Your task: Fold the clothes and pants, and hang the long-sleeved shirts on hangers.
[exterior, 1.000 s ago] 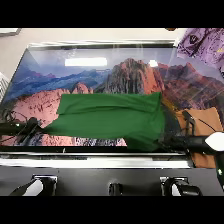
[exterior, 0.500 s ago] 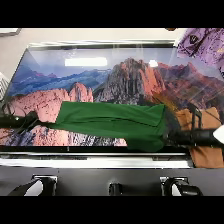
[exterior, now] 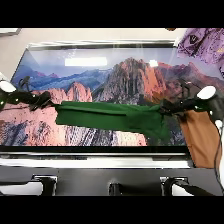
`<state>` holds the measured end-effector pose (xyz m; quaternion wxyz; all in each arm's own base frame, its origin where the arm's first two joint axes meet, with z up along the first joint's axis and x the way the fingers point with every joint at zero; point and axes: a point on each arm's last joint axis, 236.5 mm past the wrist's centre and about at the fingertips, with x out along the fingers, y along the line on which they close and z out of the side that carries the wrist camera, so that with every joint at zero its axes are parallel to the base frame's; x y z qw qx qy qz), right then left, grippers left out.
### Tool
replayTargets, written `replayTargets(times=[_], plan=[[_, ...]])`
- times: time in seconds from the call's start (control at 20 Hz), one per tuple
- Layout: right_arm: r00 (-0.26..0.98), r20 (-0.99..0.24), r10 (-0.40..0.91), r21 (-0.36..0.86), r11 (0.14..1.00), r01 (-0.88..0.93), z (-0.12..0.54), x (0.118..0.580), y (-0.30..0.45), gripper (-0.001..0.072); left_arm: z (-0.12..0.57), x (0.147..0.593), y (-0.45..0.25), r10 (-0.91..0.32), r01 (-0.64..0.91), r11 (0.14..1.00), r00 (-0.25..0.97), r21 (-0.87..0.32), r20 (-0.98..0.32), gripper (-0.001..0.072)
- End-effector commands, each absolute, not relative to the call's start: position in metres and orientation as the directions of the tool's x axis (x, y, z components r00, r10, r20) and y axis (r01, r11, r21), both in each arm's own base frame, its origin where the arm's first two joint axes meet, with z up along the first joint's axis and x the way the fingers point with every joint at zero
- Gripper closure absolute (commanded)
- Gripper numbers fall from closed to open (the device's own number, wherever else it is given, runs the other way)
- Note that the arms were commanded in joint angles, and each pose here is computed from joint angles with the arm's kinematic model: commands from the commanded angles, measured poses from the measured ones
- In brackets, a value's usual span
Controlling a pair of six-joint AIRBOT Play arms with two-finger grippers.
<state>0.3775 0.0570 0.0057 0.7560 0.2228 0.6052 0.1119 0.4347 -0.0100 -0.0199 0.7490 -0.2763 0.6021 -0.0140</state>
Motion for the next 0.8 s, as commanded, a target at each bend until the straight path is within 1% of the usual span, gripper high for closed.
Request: replayTargets(times=[0.0, 0.15, 0.2, 0.25, 0.3, 0.35, 0.4, 0.45, 0.5, 0.55, 0.65, 0.75], plan=[[0.250, -0.875, 0.414, 0.452, 0.884, 0.120, -0.027, 0.417, 0.046, 0.0679, -0.046, 0.473, -0.019, -0.360, -0.289, 0.858, 0.251, -0.424, -0.899, 0.0693], [0.237, -0.879, 0.414, 0.455, 0.877, 0.155, -0.054, 0.426, 0.044, 0.0677, -0.062, 0.488, -0.027, -0.368, -0.275, 0.863, 0.230, -0.423, -0.901, 0.0692], [0.225, -0.877, 0.424, 0.464, 0.870, 0.167, -0.061, 0.426, 0.046, 0.0653, -0.068, 0.490, -0.029, -0.370, -0.275, 0.864, 0.220, -0.421, -0.903, 0.0683], [0.218, -0.876, 0.431, 0.470, 0.864, 0.180, -0.064, 0.425, 0.048, 0.0584, -0.072, 0.490, -0.031, -0.371, -0.277, 0.864, 0.215, -0.421, -0.903, 0.0598], [0.212, -0.876, 0.433, 0.473, 0.856, 0.209, -0.064, 0.424, 0.047, 0.0489, -0.073, 0.491, -0.030, -0.371, -0.297, 0.857, 0.214, -0.422, -0.904, 0.0450], [0.198, -0.879, 0.433, 0.470, 0.855, 0.218, -0.058, 0.422, 0.042, 0.0320, -0.071, 0.492, -0.029, -0.369, -0.313, 0.850, 0.219, -0.424, -0.903, 0.0282], [0.178, -0.882, 0.437, 0.468, 0.858, 0.212, -0.048, 0.419, 0.036, 0.0194, -0.066, 0.493, -0.026, -0.370, -0.327, 0.844, 0.223, -0.426, -0.902, 0.0173], [0.170, -0.885, 0.433, 0.462, 0.863, 0.207, -0.038, 0.416, 0.025, 0.0159, -0.059, 0.494, -0.022, -0.372, -0.333, 0.840, 0.222, -0.429, -0.901, 0.0153], [0.176, -0.885, 0.430, 0.461, 0.862, 0.210, -0.030, 0.412, 0.010, 0.0132, -0.051, 0.494, -0.017, -0.374, -0.331, 0.841, 0.218, -0.429, -0.901, 0.0153], [0.170, -0.884, 0.436, 0.466, 0.853, 0.235, -0.026, 0.405, -0.006, 0.0049, -0.042, 0.493, -0.011, -0.366, -0.326, 0.847, 0.214, -0.419, -0.906, 0.0153], [0.160, -0.854, 0.494, 0.520, 0.810, 0.272, -0.026, 0.388, -0.027, 0.0037, -0.032, 0.488, 0.005, -0.322, -0.315, 0.874, 0.192, -0.369, -0.927, 0.0153], [0.190, -0.813, 0.550, 0.581, 0.753, 0.310, -0.033, 0.379, -0.039, 0.0036, -0.027, 0.484, 0.015, -0.278, -0.304, 0.898, 0.170, -0.319, -0.945, 0.0153]])
